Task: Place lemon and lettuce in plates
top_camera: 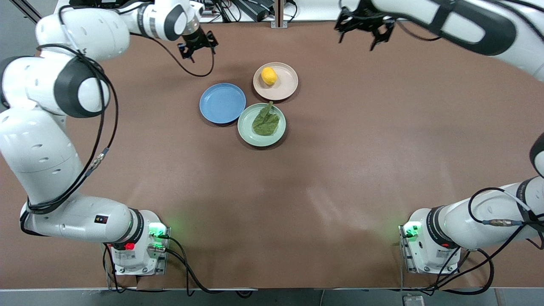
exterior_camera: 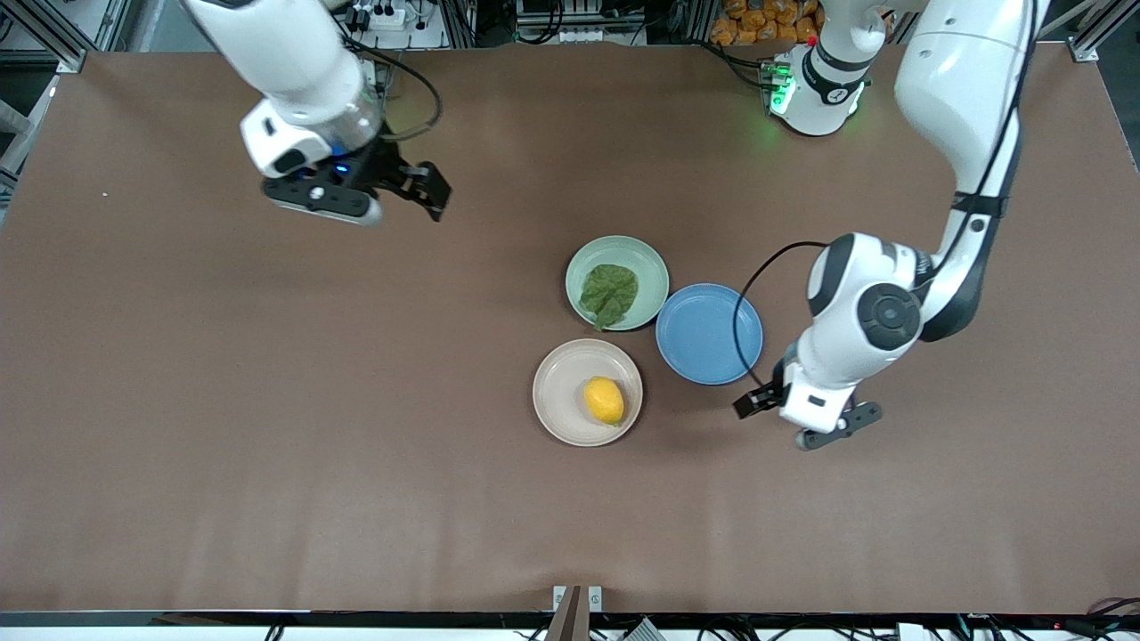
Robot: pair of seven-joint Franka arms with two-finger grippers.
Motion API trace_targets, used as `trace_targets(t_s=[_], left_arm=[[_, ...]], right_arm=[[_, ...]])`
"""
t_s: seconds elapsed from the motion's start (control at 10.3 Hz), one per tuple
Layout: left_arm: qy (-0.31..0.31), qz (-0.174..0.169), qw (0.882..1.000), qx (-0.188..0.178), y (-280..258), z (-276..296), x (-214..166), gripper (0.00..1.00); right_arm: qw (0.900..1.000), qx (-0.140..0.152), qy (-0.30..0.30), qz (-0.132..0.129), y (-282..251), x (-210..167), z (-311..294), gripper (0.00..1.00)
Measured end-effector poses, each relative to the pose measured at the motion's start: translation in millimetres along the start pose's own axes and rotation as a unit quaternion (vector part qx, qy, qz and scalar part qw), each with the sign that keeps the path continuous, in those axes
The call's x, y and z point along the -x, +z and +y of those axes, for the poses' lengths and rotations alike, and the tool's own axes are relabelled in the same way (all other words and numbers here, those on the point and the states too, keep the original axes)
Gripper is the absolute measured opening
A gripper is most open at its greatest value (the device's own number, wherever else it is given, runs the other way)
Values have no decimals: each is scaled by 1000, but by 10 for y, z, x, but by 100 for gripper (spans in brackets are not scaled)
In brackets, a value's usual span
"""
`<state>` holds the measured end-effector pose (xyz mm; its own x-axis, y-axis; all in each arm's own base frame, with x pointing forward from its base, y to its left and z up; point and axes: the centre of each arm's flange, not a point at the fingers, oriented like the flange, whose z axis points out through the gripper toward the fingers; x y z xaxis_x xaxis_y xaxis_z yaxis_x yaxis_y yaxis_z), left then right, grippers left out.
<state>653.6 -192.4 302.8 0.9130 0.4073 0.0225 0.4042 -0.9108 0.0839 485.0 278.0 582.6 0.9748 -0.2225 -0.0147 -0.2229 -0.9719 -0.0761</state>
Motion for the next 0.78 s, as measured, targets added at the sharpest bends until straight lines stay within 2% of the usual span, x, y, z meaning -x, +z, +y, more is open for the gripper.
trace_targets(t_s=[0.39,0.78], left_arm=[[-31,-6,999,-26,-269,-714,212,100],[-32,7,999,-37,-624,-1027,618,100]], right_arm=[[996,41,-74,19,-261,-329,724,100],[994,39,-101,18,-545,-731,1806,100]])
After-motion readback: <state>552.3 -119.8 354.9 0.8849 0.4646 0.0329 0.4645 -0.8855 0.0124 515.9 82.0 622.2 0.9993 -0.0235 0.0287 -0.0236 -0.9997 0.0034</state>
